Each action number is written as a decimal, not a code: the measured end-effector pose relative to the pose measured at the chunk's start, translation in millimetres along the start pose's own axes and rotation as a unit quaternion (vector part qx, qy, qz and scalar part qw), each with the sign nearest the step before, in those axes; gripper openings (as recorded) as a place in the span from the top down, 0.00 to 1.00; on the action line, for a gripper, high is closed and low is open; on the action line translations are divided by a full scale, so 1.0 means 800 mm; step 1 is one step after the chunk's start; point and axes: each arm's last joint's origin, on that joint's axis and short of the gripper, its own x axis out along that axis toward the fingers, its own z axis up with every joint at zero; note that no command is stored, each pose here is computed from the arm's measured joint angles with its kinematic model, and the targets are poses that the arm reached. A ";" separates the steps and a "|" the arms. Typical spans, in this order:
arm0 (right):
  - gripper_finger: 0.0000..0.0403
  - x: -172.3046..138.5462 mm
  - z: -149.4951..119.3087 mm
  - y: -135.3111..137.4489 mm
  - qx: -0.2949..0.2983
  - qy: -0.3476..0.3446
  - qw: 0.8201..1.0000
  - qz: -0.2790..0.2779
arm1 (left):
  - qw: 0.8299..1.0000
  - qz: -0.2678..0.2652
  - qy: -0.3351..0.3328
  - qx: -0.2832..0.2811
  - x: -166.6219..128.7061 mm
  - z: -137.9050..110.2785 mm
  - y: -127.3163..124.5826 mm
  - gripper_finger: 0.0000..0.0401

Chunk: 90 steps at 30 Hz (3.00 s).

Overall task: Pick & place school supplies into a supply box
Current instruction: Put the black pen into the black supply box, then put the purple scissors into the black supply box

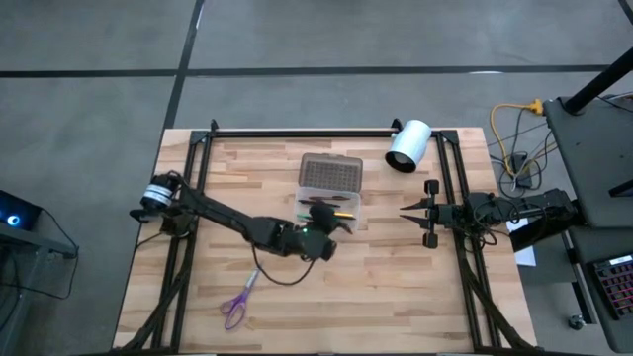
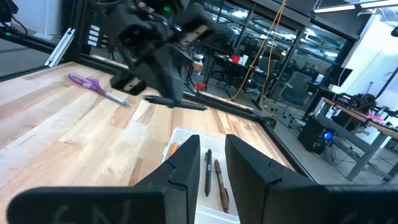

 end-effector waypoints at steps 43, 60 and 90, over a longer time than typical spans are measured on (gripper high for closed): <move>0.83 0.000 0.000 0.000 0.000 0.000 1.000 0.000 | 0.994 0.053 0.089 -0.030 0.035 -0.037 0.014 0.84; 0.83 0.000 0.000 0.000 0.000 0.000 1.000 0.000 | 0.983 -0.006 0.104 -0.148 -0.010 -0.017 -0.032 0.83; 0.83 0.000 0.000 0.000 0.000 0.000 1.000 0.000 | 0.831 -0.237 0.324 -0.384 -0.137 -0.008 -0.099 0.84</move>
